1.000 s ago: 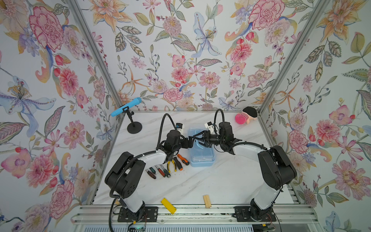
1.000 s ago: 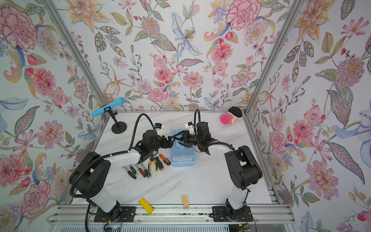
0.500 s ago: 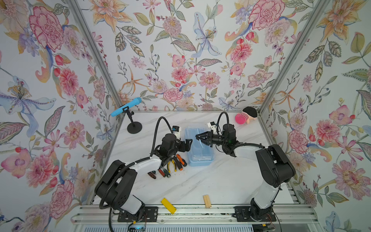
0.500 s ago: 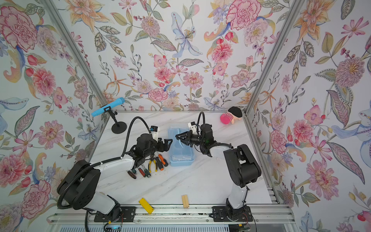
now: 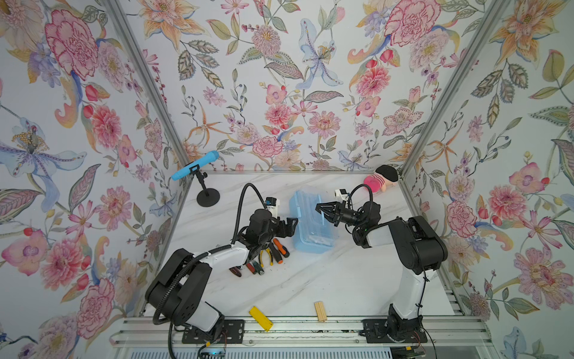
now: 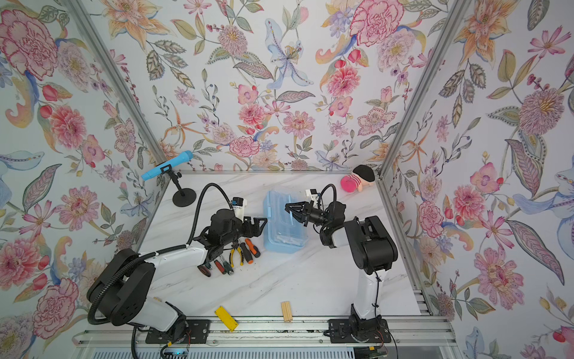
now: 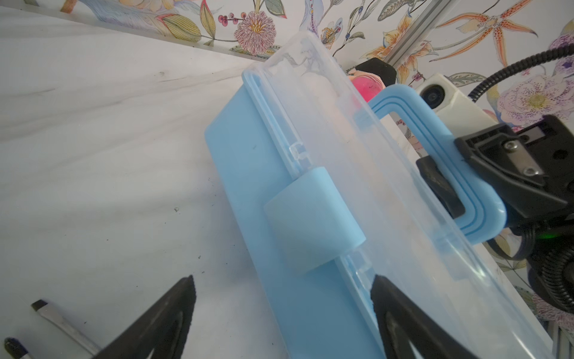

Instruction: Pack the tool kit

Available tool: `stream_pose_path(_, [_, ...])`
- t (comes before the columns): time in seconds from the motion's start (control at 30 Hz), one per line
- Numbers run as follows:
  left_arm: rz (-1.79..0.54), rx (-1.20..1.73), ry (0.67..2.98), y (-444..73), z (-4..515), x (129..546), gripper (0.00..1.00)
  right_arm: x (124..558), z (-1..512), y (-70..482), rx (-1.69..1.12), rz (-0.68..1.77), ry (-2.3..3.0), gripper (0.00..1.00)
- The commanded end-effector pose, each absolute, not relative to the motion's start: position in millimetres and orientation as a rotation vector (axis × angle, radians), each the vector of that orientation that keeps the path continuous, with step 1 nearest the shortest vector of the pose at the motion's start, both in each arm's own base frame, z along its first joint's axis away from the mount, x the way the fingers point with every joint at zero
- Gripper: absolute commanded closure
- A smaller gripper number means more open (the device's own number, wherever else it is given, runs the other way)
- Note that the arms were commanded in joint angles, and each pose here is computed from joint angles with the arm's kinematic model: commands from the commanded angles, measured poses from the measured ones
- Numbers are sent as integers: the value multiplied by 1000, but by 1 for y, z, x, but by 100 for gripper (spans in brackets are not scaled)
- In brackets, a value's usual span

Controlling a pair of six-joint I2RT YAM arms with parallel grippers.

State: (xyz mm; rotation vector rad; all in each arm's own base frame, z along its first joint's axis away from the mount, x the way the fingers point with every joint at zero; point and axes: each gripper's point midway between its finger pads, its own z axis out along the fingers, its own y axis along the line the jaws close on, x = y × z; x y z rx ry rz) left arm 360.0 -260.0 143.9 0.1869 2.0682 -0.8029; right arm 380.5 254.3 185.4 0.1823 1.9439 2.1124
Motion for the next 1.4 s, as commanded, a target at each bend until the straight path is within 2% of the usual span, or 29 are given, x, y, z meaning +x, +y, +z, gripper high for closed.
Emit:
stream_pose_path(0.0, [-967,164,2005,-270,167,354,7,370,180,252,48,2104,1897,100])
stream_pose_path(0.37, [-1358,-34,1926,-275,195,353,7,368,168,248,47,2096,1928,100])
stream_pose_path(0.67, [-1328,-65,2045,-279,161,365,8,367,163,252,45,2085,1956,100])
stream_pose_path(1.37, [-1493,-46,1994,-302,165,378,11,365,160,262,12,2063,2001,100])
